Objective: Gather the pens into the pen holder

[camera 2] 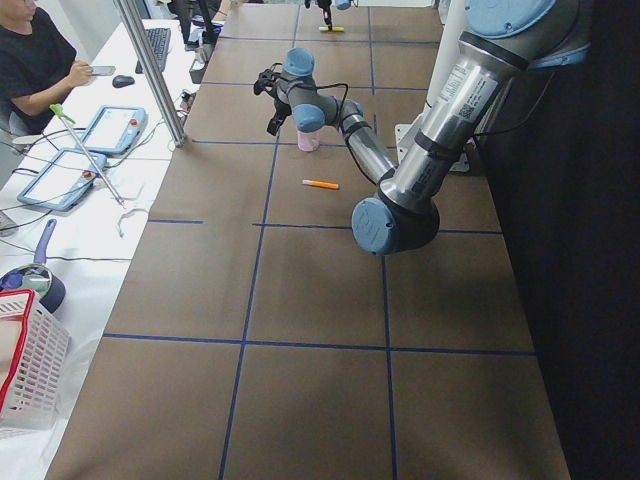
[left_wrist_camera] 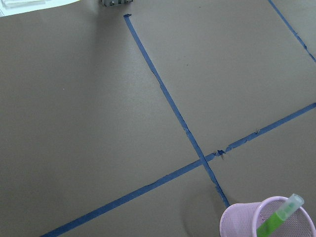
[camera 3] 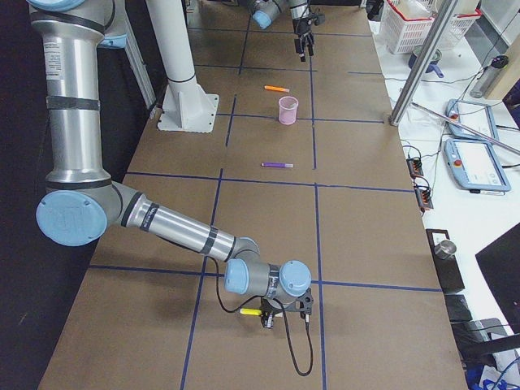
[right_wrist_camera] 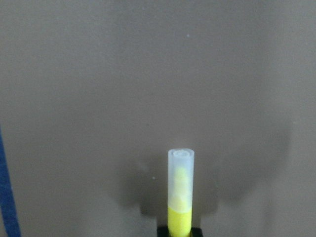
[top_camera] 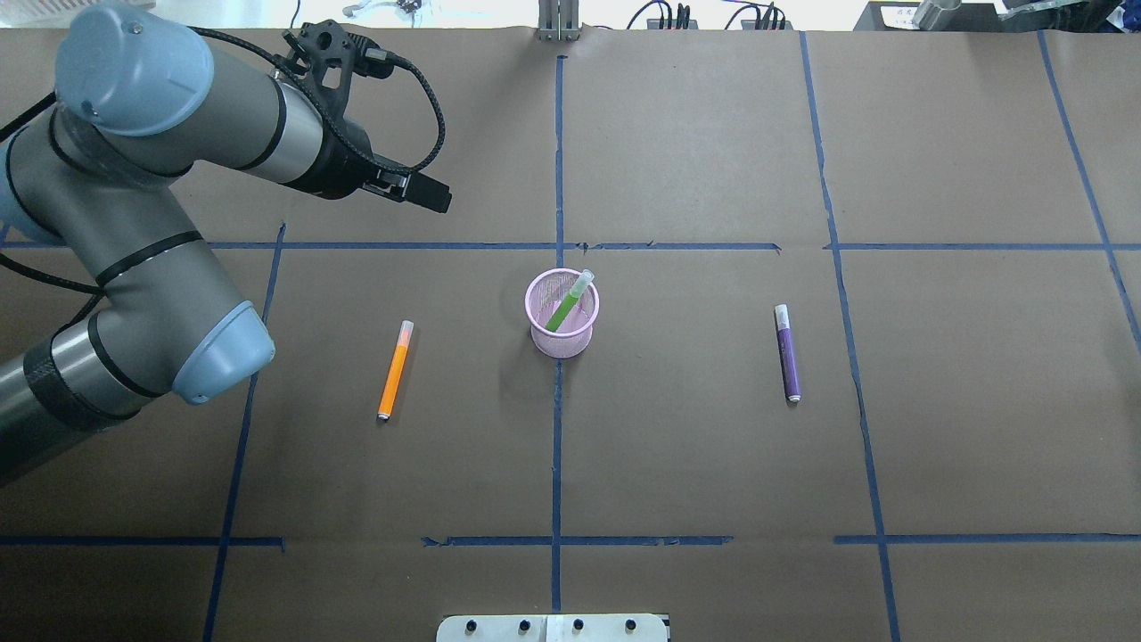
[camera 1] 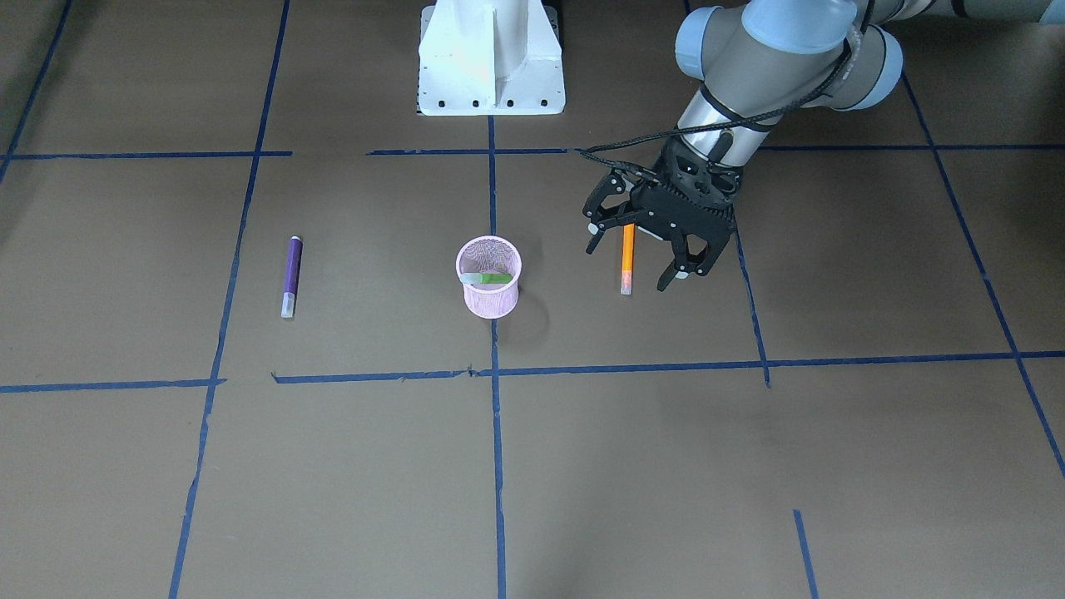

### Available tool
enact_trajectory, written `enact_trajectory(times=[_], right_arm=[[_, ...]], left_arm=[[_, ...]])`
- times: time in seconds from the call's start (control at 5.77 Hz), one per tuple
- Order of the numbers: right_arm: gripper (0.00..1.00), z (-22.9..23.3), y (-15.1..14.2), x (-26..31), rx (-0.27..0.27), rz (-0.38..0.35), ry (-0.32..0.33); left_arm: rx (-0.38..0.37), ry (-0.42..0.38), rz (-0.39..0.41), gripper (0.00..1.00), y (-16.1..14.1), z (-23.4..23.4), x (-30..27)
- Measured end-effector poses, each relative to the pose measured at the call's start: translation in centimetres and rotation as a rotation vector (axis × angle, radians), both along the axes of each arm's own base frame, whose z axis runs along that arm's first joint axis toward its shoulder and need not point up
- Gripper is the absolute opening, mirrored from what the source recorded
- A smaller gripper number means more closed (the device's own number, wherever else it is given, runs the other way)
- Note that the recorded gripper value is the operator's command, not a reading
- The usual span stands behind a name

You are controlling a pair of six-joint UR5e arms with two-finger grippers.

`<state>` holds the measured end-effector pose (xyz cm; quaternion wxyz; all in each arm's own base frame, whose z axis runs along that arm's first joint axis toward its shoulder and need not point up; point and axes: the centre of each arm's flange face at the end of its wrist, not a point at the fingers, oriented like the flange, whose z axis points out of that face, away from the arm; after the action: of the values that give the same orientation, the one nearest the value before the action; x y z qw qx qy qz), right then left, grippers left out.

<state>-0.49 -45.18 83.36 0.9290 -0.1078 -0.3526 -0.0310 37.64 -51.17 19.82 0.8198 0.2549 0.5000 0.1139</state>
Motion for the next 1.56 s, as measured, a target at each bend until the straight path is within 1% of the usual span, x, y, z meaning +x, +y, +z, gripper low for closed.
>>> enact_trajectory(times=[0.17,0.35,0.52,0.69,0.87,1.04,1.39,1.56], right_arm=[[0.00,-0.23,-0.50,-0.11,0.006,-0.002,-0.002],[0.03,-0.34,-0.76,-0.16,0.008,-0.002,-0.003],[0.15,-0.42,-0.91,-0.19,0.009,-0.001,-0.005],[0.17,-0.49,-1.04,-0.22,0.010,-0.001,-0.005],[0.26,-0.47,-1.08,-0.22,0.010,-0.001,-0.005],[0.28,-0.46,-1.10,-0.24,0.010,-0.002,-0.005],[0.28,-0.49,-1.13,-0.32,0.011,-0.004,-0.005],[0.31,-0.48,-1.12,-0.38,0.011,-0.005,-0.005]], left_arm=[[0.003,0.003,0.000,1.00,0.14,-0.14,-0.18],[0.004,0.004,-0.001,1.00,0.23,-0.11,-0.35],[0.004,0.004,-0.001,1.00,0.36,0.03,-0.50],[0.004,0.004,-0.001,1.00,0.47,0.11,-0.62],[0.004,0.004,-0.001,1.00,0.54,0.15,-0.64],[0.004,0.004,-0.001,1.00,0.56,0.16,-0.65],[0.004,0.004,-0.001,1.00,0.56,0.16,-0.67],[0.004,0.004,-0.001,1.00,0.55,0.16,-0.69]])
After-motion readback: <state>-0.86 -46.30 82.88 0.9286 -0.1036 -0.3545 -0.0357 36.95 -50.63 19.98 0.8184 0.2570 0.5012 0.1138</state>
